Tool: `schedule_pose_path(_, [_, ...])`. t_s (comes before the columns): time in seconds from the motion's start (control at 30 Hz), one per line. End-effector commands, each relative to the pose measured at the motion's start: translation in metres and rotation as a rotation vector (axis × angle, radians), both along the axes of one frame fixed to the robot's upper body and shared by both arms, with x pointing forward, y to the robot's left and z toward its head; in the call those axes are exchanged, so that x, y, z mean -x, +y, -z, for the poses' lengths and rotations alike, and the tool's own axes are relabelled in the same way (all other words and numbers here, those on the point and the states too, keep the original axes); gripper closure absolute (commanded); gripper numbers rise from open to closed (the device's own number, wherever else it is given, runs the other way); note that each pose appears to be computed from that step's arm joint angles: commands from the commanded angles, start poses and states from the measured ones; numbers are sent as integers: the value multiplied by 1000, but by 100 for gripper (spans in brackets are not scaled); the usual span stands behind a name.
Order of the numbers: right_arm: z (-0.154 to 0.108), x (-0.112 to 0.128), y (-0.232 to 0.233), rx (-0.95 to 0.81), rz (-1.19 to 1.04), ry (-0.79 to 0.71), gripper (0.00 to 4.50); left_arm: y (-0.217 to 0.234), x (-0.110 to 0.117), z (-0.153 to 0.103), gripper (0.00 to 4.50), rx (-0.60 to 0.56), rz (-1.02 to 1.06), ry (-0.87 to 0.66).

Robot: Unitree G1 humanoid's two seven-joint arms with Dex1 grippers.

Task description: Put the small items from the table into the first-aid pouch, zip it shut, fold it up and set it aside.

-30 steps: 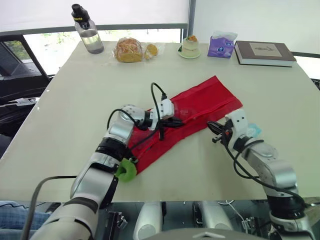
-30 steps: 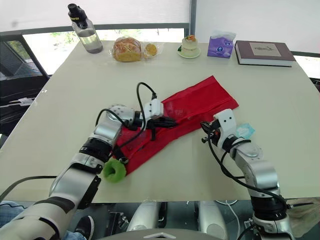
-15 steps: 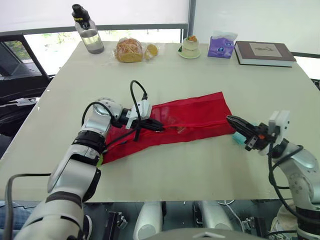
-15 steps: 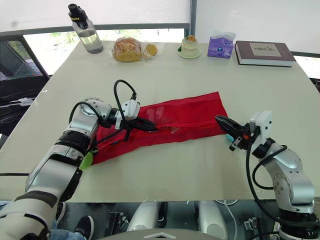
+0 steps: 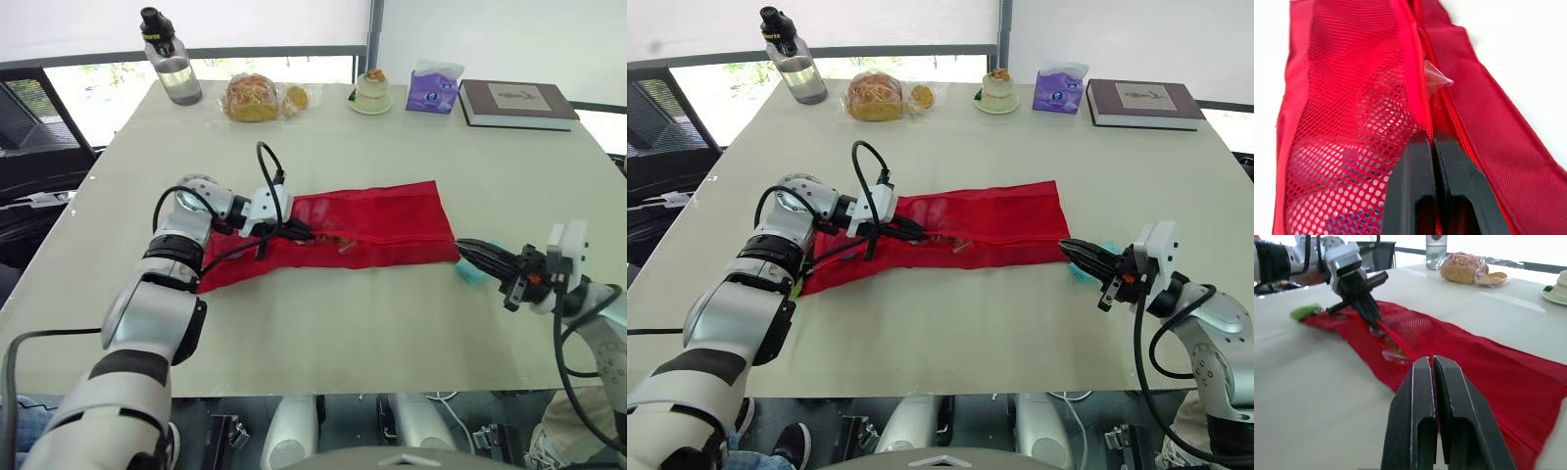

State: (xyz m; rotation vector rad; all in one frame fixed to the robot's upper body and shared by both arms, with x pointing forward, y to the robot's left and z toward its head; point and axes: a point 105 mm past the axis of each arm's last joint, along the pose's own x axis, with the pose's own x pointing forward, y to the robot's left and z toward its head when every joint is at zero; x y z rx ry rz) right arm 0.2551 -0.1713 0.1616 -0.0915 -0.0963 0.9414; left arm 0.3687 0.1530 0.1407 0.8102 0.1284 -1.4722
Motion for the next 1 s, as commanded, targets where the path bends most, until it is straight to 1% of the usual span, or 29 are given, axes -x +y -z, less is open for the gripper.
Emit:
schedule_pose_path(0.03, [-6,2,5,46,-31,-57,437,0,1,-7,450,3,23,-22])
schedule_pose_path(0.13, [2,-3,20,76,-50,-49,437,-7,1,-7,450,41,31,-13])
schedule_pose_path(0.2, [6,-5,35,78,-68,-42,437,-9,2,-6,450,46,34,-17])
schedule_pose_path(0.3, [22,-12,59,154,-66,-8,437,-11,2,-4,450,42,39,-18])
schedule_pose_path(0.4, [27,-18,91,151,-115,4,437,-18,2,-5,450,58,47,-19])
schedule_pose_path(0.5, [32,-31,120,168,-109,-3,437,-27,3,-4,450,70,69,-19])
schedule_pose_path(0.6, [42,-57,140,231,-29,10,437,-33,4,-2,450,77,86,-15])
schedule_pose_path(0.7, [42,-80,146,232,65,32,437,-35,5,-1,450,83,94,-10])
schedule_pose_path(0.87, [42,-81,154,240,44,22,437,-34,6,-1,450,86,91,-9])
schedule_pose_path(1.0, [47,-87,150,280,109,2,437,-34,7,0,450,85,97,-6])
